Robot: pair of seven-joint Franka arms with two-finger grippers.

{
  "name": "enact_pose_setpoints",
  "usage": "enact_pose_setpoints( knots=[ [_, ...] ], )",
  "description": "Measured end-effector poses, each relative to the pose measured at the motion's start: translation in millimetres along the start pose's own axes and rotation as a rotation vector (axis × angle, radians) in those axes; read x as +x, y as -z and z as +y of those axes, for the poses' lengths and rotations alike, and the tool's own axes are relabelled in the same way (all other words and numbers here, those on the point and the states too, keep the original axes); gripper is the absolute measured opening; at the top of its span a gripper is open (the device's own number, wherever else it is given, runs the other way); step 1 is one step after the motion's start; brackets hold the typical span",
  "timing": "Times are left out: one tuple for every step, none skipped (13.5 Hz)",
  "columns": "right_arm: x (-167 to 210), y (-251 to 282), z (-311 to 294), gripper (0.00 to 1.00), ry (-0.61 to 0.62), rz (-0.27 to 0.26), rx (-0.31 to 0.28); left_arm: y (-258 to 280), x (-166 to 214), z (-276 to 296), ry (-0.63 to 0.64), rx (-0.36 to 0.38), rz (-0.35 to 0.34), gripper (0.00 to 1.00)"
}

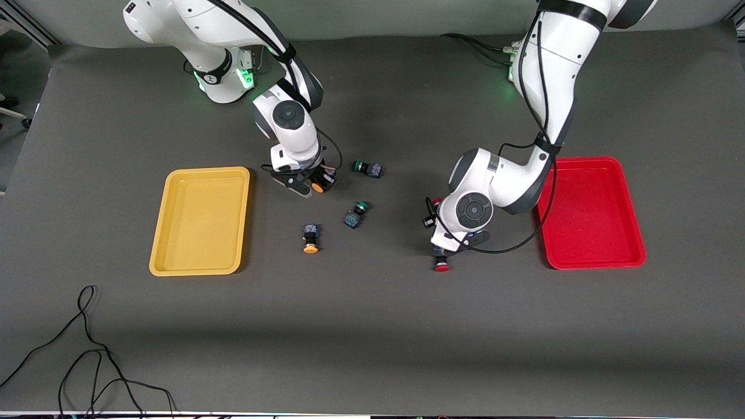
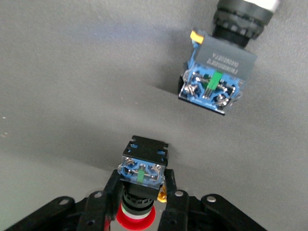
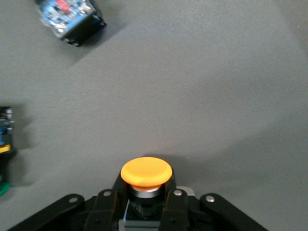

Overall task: Place red and yellow buttons in trays
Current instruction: 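Grasp orange button with the right gripper while the left gripper grasps red button, then drop orange in tray with the right gripper while the left gripper drops red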

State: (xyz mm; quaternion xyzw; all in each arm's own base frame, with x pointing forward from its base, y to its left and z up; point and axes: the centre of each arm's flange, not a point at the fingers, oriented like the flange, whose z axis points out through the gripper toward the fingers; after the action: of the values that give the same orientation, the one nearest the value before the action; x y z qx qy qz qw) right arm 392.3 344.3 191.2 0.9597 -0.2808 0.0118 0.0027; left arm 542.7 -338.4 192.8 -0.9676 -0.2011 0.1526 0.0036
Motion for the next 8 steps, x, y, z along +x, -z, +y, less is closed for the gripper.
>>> enact_pose_setpoints(
  knots=[
    [2.4, 17.2, -8.5, 0.33, 0.000, -0.009, -0.019, 7.7, 0.3, -2.5, -0.001, 0.009, -0.002, 0.40],
    [6.0, 40.2, -18.0, 0.33, 0.003, -0.018, -0.040, 19.8, 1.6, -5.9, -0.006, 0.024, -0.002, 0.40],
    [11.9, 71.2, -28.2, 0.33, 0.015, -0.027, -0.057, 39.0, 4.1, -12.3, -0.014, 0.046, 0.002, 0.40],
    [21.4, 103.2, -35.1, 0.33, 0.034, -0.034, -0.068, 64.5, 6.5, -21.0, -0.025, 0.066, 0.011, 0.40],
    [37.5, 131.1, -35.7, 0.33, 0.061, -0.040, -0.080, 93.3, 6.8, -31.7, -0.043, 0.084, 0.022, 0.40],
    [60.9, 153.5, -29.7, 0.33, 0.110, -0.047, -0.090, 126.4, 5.1, -45.9, -0.065, 0.097, 0.033, 0.40],
    [90.1, 169.8, -17.5, 0.33, 0.173, -0.054, -0.092, 159.0, 3.3, -62.9, -0.086, 0.100, 0.043, 0.40],
    [123.9, 180.5, 0.8, 0.33, 0.235, -0.062, -0.092, 191.9, 2.6, -84.3, -0.111, 0.096, 0.050, 0.40]
  ],
)
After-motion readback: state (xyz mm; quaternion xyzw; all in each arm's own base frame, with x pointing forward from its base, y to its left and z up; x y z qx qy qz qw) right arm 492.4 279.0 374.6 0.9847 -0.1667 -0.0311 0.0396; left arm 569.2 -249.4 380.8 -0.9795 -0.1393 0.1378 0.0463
